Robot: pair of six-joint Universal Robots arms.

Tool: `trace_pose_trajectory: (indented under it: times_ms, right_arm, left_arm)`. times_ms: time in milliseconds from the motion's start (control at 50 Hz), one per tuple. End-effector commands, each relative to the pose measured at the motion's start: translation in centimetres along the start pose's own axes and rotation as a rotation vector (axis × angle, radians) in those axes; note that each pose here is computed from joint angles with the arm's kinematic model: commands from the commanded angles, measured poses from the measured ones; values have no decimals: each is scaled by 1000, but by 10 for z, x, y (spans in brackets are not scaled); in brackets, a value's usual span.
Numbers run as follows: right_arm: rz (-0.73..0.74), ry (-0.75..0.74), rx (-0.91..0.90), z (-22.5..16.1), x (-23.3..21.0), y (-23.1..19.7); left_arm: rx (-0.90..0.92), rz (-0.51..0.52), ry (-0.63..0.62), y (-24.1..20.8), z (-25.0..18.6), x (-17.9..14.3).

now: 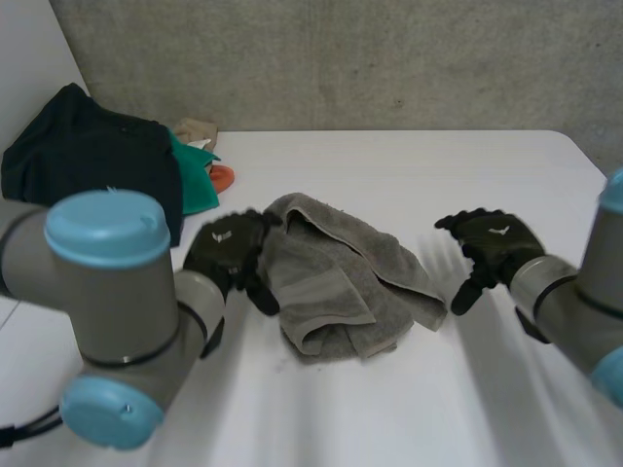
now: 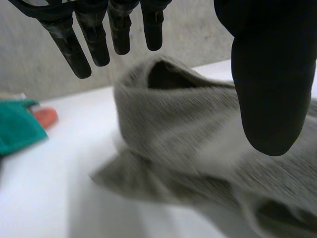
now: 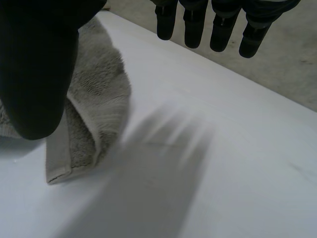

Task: Fold the laundry.

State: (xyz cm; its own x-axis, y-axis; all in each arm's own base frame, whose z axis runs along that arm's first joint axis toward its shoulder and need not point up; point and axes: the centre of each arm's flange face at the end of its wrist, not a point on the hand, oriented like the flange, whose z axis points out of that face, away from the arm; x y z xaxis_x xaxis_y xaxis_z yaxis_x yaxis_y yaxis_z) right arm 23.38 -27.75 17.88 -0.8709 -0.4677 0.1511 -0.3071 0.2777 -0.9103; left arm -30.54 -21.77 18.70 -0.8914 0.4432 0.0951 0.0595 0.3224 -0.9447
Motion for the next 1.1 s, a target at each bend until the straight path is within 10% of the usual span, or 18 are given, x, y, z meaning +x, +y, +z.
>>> trace_pose_trajectory:
  times_ms: [20,520,740,1100]
  right_arm:
    - [-8,-37,47,27,-19,21]
    - [-54,-46,176,50,-34,9]
    - [-363,189,230,-15,61,-95]
    - [-462,138,135,0,67,-96]
  left_arm:
    - [-25,-31,62,31,-4,18]
    - [174,82,76,3,33,27]
    - [456,37,-146,-119,-12,-60]
    - [205,104,-104,-84,56,-100]
